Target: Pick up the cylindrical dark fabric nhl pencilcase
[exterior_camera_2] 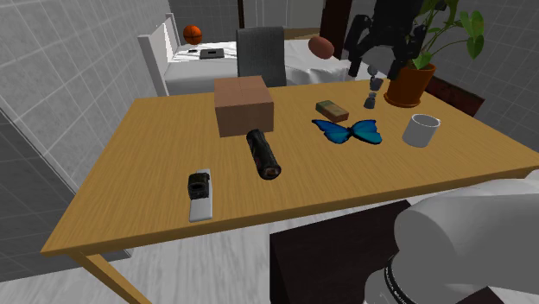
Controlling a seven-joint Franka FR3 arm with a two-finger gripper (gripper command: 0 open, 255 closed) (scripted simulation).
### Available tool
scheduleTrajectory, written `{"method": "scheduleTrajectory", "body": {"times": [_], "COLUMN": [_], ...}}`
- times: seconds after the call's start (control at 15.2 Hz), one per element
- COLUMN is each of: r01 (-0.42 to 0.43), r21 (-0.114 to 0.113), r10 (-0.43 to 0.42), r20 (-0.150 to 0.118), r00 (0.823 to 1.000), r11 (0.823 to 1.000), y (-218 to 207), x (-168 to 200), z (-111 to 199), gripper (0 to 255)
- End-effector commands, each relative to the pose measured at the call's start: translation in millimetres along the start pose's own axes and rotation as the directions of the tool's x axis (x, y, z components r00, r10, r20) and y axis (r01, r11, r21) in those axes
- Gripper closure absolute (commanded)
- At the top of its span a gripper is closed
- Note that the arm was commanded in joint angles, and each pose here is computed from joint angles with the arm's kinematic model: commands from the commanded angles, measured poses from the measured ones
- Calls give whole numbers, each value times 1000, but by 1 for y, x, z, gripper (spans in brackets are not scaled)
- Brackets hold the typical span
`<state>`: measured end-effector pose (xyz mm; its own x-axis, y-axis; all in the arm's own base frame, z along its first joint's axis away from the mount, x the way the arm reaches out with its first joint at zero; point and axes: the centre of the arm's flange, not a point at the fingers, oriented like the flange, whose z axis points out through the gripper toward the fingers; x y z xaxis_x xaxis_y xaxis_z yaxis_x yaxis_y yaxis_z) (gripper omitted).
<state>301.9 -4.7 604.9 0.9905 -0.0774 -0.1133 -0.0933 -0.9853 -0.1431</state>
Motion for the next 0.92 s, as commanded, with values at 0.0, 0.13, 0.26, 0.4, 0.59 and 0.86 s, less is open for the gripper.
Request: {"method": "scheduleTrajectory", "body": {"times": [0.0, 0.13, 0.26, 0.4, 0.59, 0.86], "r01": [0, 3, 7, 10, 15, 22], "r21": [0, 11, 22, 33, 50, 72], "r10": [0, -3, -7, -10, -15, -21], "r20": [0, -2, -4, -6, -9, -13], "r00": [1000, 1000, 1000, 1000, 1000, 1000], "r11": [1000, 1000, 1000, 999, 999, 997], "y": [0, -6, -13, -20, -30, -45], "x": [0, 15, 31, 46, 70, 101], "z": [0, 20, 39, 59, 88, 126], "gripper": [0, 0, 0, 0, 0, 0]}}
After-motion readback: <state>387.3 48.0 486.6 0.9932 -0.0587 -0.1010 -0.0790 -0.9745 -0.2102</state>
